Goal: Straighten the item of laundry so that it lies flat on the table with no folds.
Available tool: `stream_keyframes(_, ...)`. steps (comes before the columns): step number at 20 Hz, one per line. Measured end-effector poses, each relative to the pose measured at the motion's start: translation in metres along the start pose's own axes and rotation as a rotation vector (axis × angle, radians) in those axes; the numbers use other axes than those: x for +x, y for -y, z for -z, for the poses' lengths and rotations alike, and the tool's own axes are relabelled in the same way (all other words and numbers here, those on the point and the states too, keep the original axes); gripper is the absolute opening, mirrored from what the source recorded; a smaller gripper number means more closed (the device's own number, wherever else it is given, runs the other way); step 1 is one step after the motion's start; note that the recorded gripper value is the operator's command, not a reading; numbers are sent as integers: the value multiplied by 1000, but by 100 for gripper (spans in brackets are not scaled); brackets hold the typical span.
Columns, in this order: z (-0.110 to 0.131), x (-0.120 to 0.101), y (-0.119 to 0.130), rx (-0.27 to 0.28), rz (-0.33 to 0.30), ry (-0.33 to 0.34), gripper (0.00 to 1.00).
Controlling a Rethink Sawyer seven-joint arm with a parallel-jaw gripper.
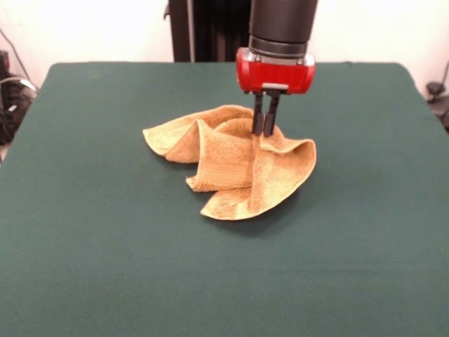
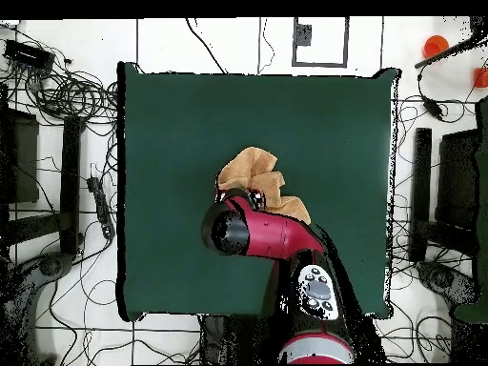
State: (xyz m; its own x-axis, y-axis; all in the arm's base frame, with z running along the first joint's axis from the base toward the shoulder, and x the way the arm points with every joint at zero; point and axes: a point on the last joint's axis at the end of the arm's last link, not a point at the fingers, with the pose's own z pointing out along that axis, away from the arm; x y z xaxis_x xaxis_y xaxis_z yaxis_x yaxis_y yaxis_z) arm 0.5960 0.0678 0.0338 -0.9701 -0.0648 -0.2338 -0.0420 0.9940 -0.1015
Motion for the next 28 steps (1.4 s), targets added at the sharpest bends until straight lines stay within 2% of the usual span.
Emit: stream_keyframes(28,4,-1,-16,-6,26,9,0)
